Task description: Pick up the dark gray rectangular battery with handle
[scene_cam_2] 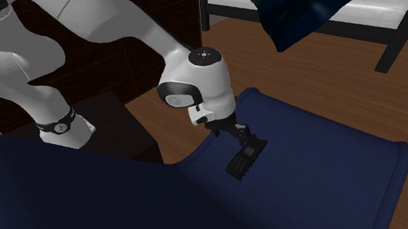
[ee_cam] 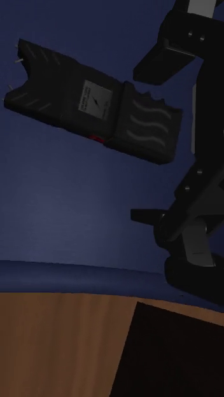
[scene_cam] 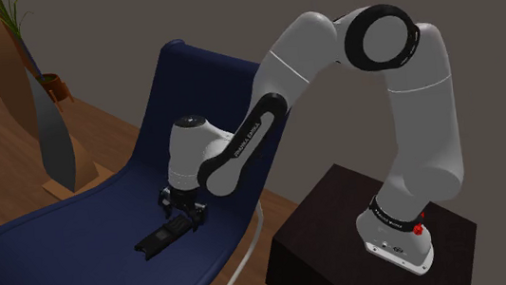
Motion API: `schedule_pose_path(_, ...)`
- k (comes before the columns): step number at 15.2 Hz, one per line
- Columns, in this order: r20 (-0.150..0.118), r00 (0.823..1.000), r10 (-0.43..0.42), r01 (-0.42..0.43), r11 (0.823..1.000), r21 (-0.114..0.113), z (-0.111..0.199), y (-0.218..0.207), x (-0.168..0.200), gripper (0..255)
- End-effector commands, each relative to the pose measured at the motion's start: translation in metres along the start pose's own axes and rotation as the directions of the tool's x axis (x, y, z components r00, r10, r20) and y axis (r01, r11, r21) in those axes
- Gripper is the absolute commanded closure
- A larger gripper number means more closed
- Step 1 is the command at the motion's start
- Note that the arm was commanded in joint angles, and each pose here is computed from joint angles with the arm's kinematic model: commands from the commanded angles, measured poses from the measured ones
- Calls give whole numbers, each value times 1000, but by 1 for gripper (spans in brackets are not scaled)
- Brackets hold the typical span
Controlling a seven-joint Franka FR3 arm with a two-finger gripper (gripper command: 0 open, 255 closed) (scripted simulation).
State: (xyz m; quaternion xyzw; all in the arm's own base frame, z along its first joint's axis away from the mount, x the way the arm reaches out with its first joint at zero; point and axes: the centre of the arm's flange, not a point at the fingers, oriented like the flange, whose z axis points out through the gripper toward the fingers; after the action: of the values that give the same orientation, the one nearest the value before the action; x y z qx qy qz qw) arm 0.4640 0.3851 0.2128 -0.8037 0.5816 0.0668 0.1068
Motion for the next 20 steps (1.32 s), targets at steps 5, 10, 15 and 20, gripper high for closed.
schedule_pose_path(5, -5, 988, 156, -156, 987, 24, 50, -51, 1, 0)
schedule_pose_path(10, -5, 988, 156, -156, 987, 24, 75, -48, 8, 0)
schedule_pose_path(15, -5, 988, 156, -156, 988, 24, 89, -47, 10, 255)
schedule_pose_path(20, -5, 988, 156, -156, 988, 24, 89, -47, 11, 255)
